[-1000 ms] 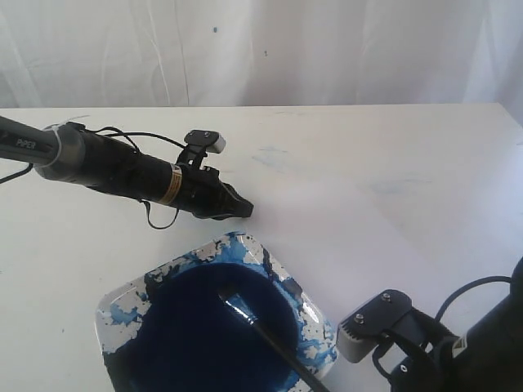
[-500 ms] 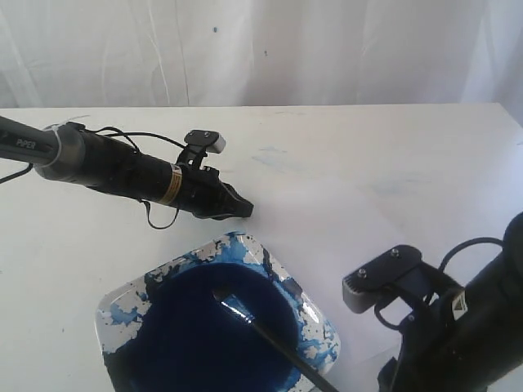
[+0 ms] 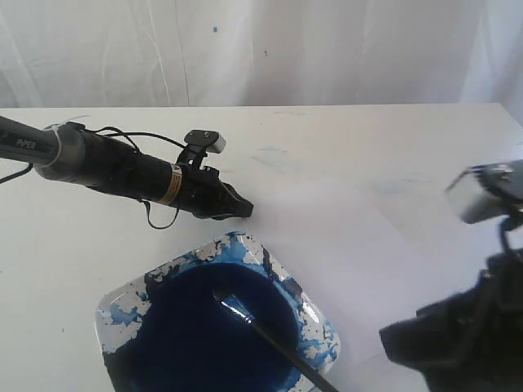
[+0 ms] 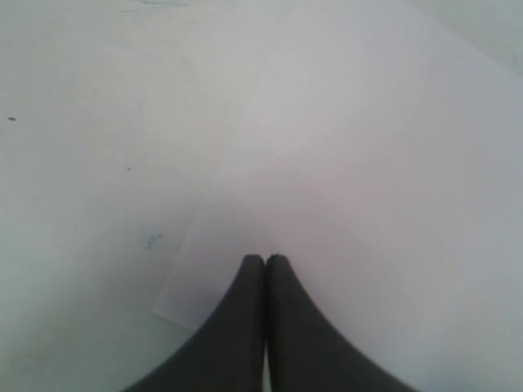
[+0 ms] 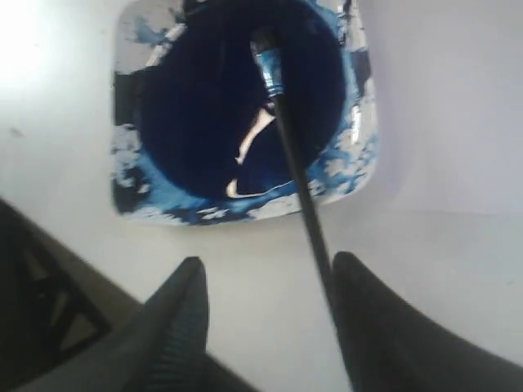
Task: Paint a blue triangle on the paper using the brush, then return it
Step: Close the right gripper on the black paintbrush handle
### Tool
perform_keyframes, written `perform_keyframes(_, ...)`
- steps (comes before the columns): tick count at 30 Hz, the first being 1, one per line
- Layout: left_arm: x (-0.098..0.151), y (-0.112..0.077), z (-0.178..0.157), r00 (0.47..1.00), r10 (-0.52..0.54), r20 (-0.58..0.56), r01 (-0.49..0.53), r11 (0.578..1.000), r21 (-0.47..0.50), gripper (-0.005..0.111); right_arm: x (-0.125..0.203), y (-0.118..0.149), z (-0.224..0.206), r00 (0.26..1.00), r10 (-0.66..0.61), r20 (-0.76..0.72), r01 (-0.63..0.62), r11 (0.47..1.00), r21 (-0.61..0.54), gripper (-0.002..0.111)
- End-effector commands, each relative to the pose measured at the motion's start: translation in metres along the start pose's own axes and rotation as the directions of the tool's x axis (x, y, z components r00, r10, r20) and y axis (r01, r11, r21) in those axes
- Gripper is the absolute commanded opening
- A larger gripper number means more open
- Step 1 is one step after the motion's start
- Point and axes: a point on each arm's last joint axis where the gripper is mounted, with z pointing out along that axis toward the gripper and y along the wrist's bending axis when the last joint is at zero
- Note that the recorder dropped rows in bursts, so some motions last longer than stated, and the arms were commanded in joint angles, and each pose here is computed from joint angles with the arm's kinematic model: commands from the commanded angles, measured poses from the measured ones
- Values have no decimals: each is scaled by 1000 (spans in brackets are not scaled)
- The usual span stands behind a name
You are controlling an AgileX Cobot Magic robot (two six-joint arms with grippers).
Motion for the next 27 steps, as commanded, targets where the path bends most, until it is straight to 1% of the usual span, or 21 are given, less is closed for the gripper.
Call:
perform_keyframes(1, -3, -3, 0, 1000, 11, 3, -11, 1000, -4, 0, 31, 12, -28, 995, 39, -95, -47, 995, -83, 45)
perform_keyframes(4, -3, -3, 0, 1000, 11, 3, -11, 1000, -4, 0, 42, 9, -23, 987, 67, -147, -79, 994, -74, 45)
perform_keyframes(11, -3, -3, 0, 1000, 11, 3, -11, 1000, -4, 0, 54, -10, 28, 946, 136, -295, -146, 989, -15, 45)
perform_keyframes(13, -3, -3, 0, 1000, 11, 3, -11, 1000, -4, 0, 50, -10, 40, 940, 133, -315, -154, 987, -42, 45)
perform_keyframes(17, -3, -3, 0, 1000, 11, 3, -11, 1000, -4, 0, 42, -5, 63, 924, 119, -364, -186, 970, -156, 45)
perform_keyframes(18, -3, -3, 0, 1000, 11, 3, -11, 1000, -4, 0, 42, -5, 68, 920, 113, -376, -187, 968, -167, 45)
perform_keyframes(20, -3, -3, 0, 1000, 11, 3, -11, 1000, -4, 0, 43, -9, 78, 899, 114, -424, -195, 969, -153, 45)
perform_keyframes(22, -3, -3, 0, 1000, 11, 3, -11, 1000, -4, 0, 44, -15, 92, 879, 134, -457, -207, 972, -112, 45)
perform_keyframes(27, -3, -3, 0, 1000, 11, 3, -11, 1000, -4, 0, 47, -25, 113, 851, 141, -505, -201, 977, -67, 45)
